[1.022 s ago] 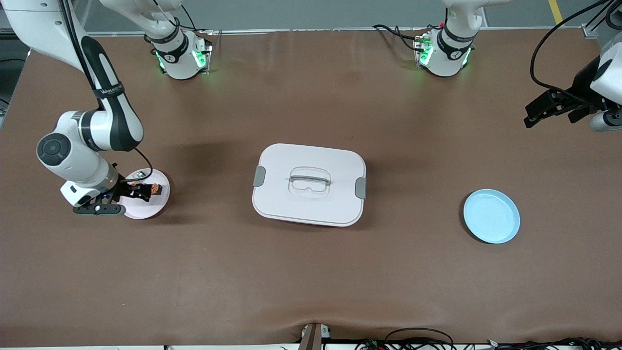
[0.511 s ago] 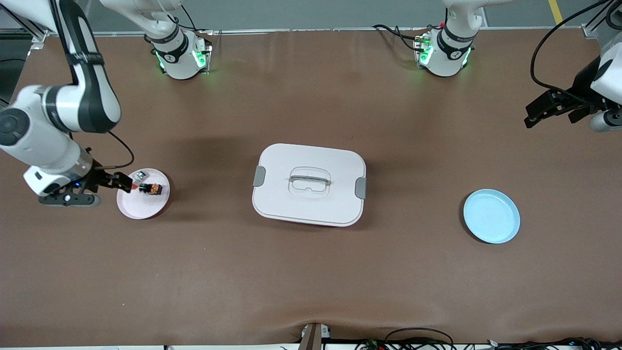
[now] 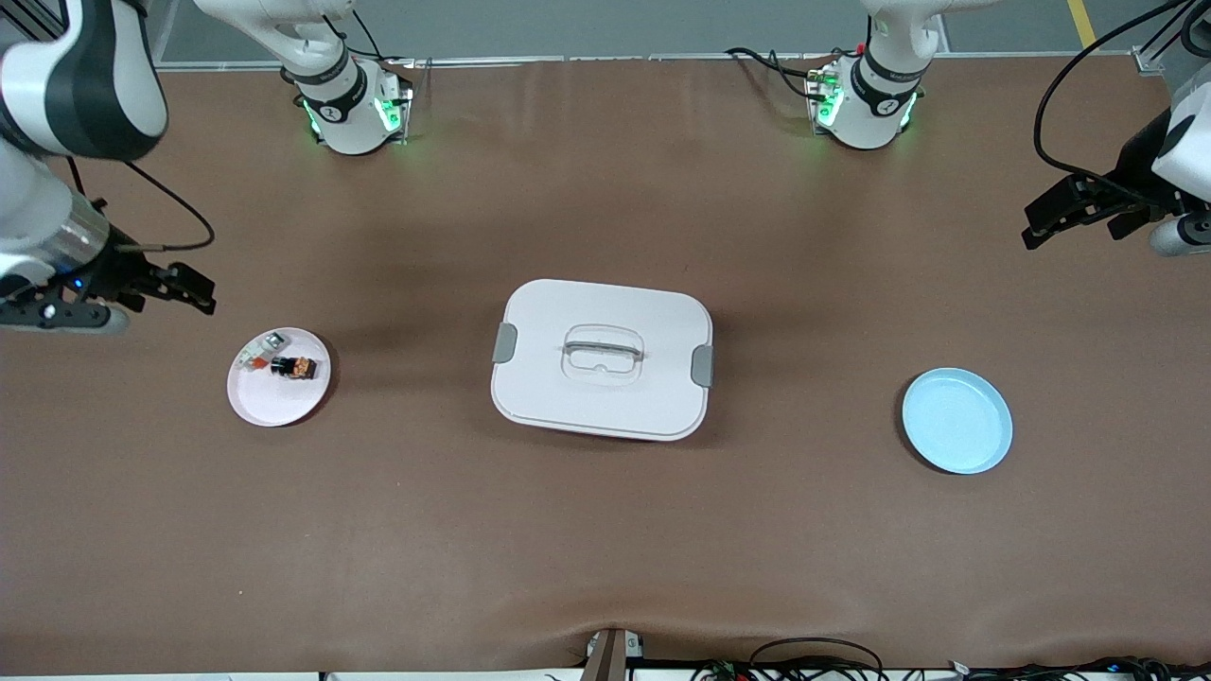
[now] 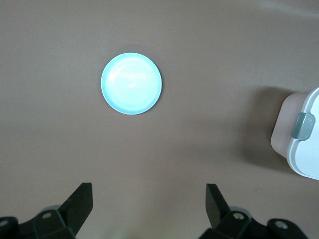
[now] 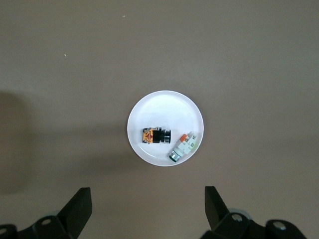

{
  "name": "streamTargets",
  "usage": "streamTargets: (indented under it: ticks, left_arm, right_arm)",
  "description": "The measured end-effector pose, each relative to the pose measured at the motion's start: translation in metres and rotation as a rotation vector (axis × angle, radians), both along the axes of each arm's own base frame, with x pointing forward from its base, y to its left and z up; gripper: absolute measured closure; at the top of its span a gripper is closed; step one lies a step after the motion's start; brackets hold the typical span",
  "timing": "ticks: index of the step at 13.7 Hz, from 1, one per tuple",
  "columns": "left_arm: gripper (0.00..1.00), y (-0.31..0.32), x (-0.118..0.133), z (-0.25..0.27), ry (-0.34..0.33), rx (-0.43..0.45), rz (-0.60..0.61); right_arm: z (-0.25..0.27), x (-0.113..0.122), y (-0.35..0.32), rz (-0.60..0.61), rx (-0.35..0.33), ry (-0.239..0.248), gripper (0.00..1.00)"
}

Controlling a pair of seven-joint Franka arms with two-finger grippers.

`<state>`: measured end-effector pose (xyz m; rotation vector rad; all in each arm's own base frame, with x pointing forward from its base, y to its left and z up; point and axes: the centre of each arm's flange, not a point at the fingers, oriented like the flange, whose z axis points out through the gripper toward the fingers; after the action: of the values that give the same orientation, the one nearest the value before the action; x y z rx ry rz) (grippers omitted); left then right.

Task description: Transfer orange switch to right arm and place

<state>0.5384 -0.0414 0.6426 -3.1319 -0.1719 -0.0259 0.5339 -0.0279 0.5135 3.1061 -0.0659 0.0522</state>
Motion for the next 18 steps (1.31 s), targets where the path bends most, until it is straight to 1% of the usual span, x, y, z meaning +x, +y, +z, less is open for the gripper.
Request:
streamTargets:
  ticks: [3,5,8,9,12,15,18]
  left_arm:
    - [0.0,0.0,0.0,0.0,0.0,0.0,0.0]
    - [0.0,0.0,0.0,0.0,0.0,0.0,0.0]
    - [0.0,0.0,0.0,0.0,0.0,0.0,-0.001]
    - [0.0,0.0,0.0,0.0,-0.001,0.0,-0.001]
    - [0.0,0.0,-0.001,0.002,0.0,0.001,-0.009]
    - [0.0,0.0,-0.003,0.001,0.012,0.002,-0.071]
    - [0.0,-0.001,-0.005,0.0,0.025,0.003,-0.086]
  right_arm:
    - [0.036,-0.015,0.0,-0.003,0.001,-0.006,0.0]
    - [0.058,-0.017,0.0,-0.005,0.003,-0.007,0.0]
    - [0.086,-0.017,0.001,-0.007,0.005,-0.023,0.0]
    - [0.096,-0.017,0.001,-0.006,0.006,-0.03,0.0]
    - [0.124,-0.017,0.003,-0.004,0.007,-0.069,0.0]
    - [0.134,-0.017,0.003,-0.004,0.007,-0.083,0.0]
    - [0.139,-0.015,0.003,-0.004,0.006,-0.089,0.0]
